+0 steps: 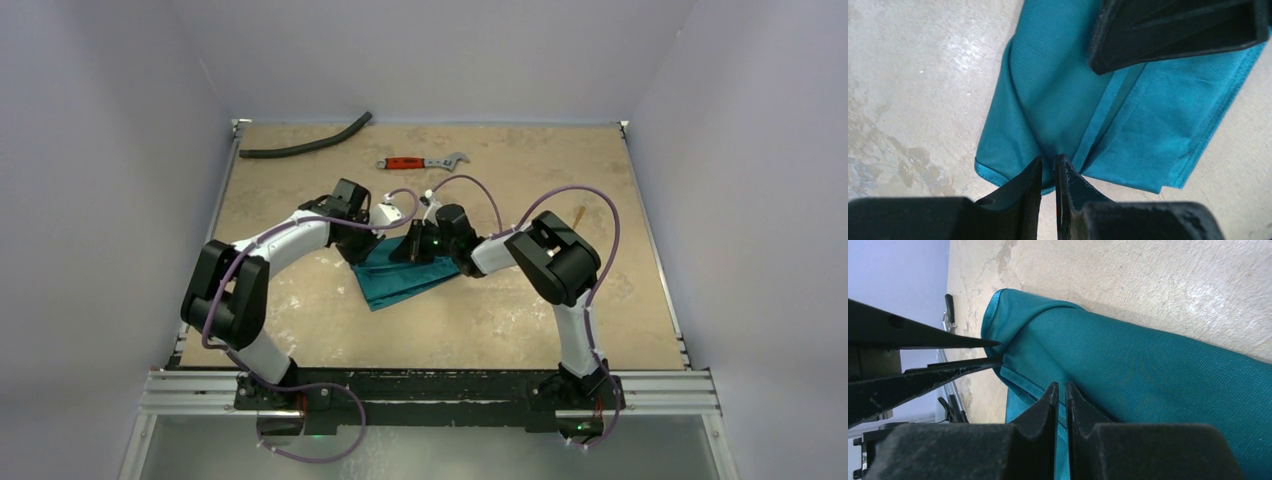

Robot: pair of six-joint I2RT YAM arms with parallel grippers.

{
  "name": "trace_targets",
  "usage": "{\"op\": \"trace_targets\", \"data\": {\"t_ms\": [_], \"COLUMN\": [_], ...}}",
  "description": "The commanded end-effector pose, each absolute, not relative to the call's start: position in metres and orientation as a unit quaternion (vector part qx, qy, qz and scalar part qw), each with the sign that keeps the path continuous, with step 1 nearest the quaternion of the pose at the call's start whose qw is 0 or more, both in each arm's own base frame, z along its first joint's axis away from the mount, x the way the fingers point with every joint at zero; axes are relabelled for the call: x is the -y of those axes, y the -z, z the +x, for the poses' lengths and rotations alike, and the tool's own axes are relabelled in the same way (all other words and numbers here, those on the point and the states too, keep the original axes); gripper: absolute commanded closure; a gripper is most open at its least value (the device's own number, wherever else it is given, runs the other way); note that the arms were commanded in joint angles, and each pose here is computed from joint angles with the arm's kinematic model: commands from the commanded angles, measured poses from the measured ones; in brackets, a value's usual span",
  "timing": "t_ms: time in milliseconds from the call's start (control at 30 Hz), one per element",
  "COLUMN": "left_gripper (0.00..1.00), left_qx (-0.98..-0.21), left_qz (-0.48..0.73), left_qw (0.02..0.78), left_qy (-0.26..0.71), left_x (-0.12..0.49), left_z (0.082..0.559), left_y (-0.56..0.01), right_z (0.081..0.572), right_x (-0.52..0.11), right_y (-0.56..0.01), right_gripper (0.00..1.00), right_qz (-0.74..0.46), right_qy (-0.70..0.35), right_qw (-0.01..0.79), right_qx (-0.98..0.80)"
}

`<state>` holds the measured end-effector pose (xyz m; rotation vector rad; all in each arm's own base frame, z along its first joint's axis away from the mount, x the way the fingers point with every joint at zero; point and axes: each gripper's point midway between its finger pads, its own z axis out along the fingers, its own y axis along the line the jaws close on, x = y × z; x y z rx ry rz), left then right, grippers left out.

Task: Fold the napkin into a case and place the utensils inside
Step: Smooth out the 2/3-rectangle-folded napkin at the center of the board.

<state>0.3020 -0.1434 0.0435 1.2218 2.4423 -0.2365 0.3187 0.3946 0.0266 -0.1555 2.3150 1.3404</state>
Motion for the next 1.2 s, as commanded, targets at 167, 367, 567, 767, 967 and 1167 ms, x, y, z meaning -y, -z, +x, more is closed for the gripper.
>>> {"op": "trace_targets", "data": {"t_ms": [167, 367, 567, 767, 967, 1167], "left_gripper": [0.88, 0.87, 1.0, 1.0, 1.0, 1.0], "left_qx": [-0.872, -0.87, -0.87, -0.867, -0.864, -0.849], "left_qz": [0.426, 0.431, 0.432, 0.432, 0.435, 0.456], "left_qw": [0.235, 0.237, 0.23, 0.241, 0.241, 0.253], "left_qy": [0.047, 0.041, 0.055, 0.064, 0.077, 0.082], "left_x": [0.137, 0.136, 0.14, 0.143, 0.146, 0.148], "left_z": [0.322, 0.323, 0.32, 0.319, 0.315, 0.312], "left_y": [-0.037, -0.036, -0.032, -0.039, -0.042, -0.055], "right_z": [0.317, 0.314, 0.297, 0.246, 0.236, 0.236], "right_x": [-0.393, -0.395, -0.393, -0.402, -0.406, -0.401], "right_y": [-0.034, -0.053, -0.073, -0.062, -0.035, -0.015], "right_gripper": [0.89, 0.8, 0.73, 0.74, 0.79, 0.84], "right_qz": [-0.054, -0.061, -0.073, -0.107, -0.096, -0.077], "right_qy": [-0.492, -0.496, -0.503, -0.504, -0.498, -0.48], "right_qw": [0.243, 0.257, 0.262, 0.225, 0.203, 0.192], "right_qx": [-0.834, -0.827, -0.82, -0.827, -0.837, -0.852]}}
